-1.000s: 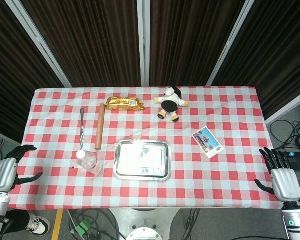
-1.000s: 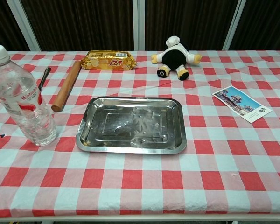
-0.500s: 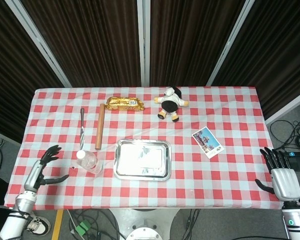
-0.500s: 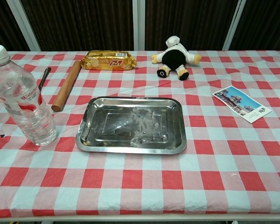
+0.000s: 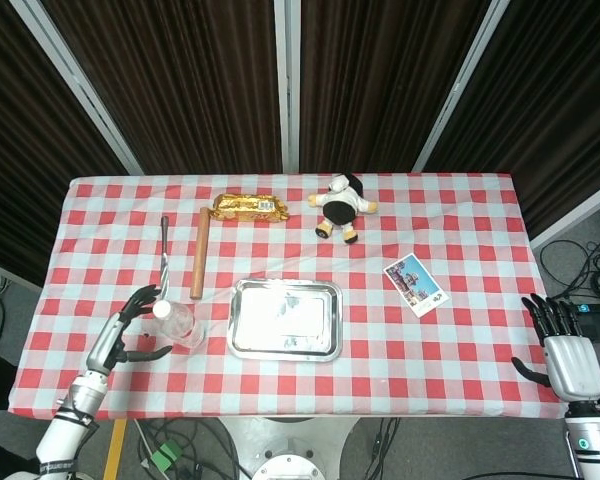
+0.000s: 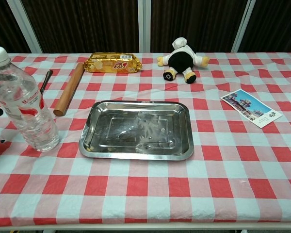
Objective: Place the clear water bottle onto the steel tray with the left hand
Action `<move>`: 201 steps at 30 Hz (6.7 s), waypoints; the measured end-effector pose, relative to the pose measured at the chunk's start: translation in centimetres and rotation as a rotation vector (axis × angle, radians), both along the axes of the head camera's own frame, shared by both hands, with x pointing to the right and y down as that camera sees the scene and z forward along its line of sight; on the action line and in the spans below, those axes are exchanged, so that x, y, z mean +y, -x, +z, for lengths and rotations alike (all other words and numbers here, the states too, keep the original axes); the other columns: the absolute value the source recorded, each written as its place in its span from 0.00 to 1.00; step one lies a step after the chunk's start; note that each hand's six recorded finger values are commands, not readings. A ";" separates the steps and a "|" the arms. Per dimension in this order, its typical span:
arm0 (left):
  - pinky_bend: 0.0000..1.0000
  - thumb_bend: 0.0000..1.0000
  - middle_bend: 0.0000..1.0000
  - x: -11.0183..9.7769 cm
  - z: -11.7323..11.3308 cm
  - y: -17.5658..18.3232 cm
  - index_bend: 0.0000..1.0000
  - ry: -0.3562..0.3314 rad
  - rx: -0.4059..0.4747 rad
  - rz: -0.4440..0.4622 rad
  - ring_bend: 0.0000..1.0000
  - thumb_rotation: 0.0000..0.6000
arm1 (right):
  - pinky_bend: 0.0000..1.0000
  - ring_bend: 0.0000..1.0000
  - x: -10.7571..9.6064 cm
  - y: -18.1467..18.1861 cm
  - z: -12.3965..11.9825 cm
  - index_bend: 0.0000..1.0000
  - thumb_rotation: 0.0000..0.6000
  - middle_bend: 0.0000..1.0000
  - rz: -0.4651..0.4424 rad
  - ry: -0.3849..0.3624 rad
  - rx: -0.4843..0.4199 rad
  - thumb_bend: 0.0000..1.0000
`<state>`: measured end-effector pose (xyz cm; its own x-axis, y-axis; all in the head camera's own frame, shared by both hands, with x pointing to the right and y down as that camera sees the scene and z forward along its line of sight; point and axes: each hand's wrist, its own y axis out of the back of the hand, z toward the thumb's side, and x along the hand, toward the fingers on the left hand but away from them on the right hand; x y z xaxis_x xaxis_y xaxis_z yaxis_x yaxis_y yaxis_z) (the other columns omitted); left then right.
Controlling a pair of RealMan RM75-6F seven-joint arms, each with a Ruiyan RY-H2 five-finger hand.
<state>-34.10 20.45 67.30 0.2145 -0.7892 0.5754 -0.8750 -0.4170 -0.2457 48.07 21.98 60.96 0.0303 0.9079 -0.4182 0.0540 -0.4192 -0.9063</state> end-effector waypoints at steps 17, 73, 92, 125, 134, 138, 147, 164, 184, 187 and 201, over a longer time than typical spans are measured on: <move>0.20 0.00 0.34 -1.2 1.4 -2.8 0.28 0.026 0.045 0.037 0.18 1.00 | 0.00 0.00 -0.2 -0.4 -0.1 0.06 1.00 0.05 0.012 -0.002 -0.008 0.11; 0.52 0.26 0.65 -12.0 -5.8 -2.5 0.64 -0.266 -0.065 0.041 0.51 1.00 | 0.00 0.00 -0.1 -0.4 0.2 0.06 1.00 0.05 0.014 0.014 -0.009 0.11; 0.52 0.26 0.66 -11.6 -4.0 -3.3 0.64 -0.182 -0.074 0.082 0.51 1.00 | 0.00 0.00 0.0 -0.3 0.3 0.06 1.00 0.05 0.008 0.018 -0.004 0.11; 0.53 0.26 0.66 -12.9 -5.5 -3.0 0.63 -0.156 -0.124 0.107 0.51 1.00 | 0.00 0.00 0.0 -0.4 0.6 0.06 1.00 0.04 0.016 0.029 -0.004 0.11; 0.53 0.26 0.66 -11.8 -4.3 -6.6 0.63 -0.122 -0.049 0.167 0.51 1.00 | 0.00 0.00 0.0 -0.3 0.3 0.06 1.00 0.04 0.017 0.020 -0.006 0.11; 0.53 0.26 0.66 -10.8 -3.4 -10.8 0.63 -0.094 0.048 0.191 0.51 1.00 | 0.00 0.00 0.0 -0.4 0.6 0.06 1.00 0.04 0.018 0.031 -0.002 0.11; 0.53 0.26 0.66 -8.3 -0.3 -16.7 0.63 -0.053 0.121 0.233 0.52 1.00 | 0.00 0.00 -0.3 -0.8 0.4 0.06 1.00 0.04 0.035 0.018 0.002 0.11; 0.51 0.25 0.62 -5.9 3.8 -17.3 0.59 -0.117 0.056 0.199 0.50 1.00 | 0.00 0.00 -0.4 -1.5 0.9 0.06 1.00 0.04 0.059 0.039 0.014 0.11; 0.29 0.00 0.34 -7.8 1.1 -17.2 0.24 -0.165 0.151 0.174 0.26 1.00 | 0.00 0.00 -0.3 -1.3 1.0 0.06 1.00 0.04 0.053 0.041 0.012 0.11; 0.28 0.00 0.34 -9.2 -0.4 -16.8 0.24 -0.195 0.154 0.158 0.26 1.00 | 0.00 0.00 -0.3 -1.3 1.0 0.06 1.00 0.04 0.052 0.044 0.014 0.11; 0.28 0.03 0.35 -15.8 -9.2 -9.9 0.25 -0.368 0.027 0.061 0.25 1.00 | 0.00 0.00 -0.2 -1.0 0.9 0.06 1.00 0.04 0.042 0.040 0.011 0.11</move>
<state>-24.23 4.60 58.11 0.2786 -0.9274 0.2495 -0.8595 -0.3567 -0.3661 49.08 21.80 61.91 -0.0125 0.8907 -0.4544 0.0625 -0.4529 -0.8894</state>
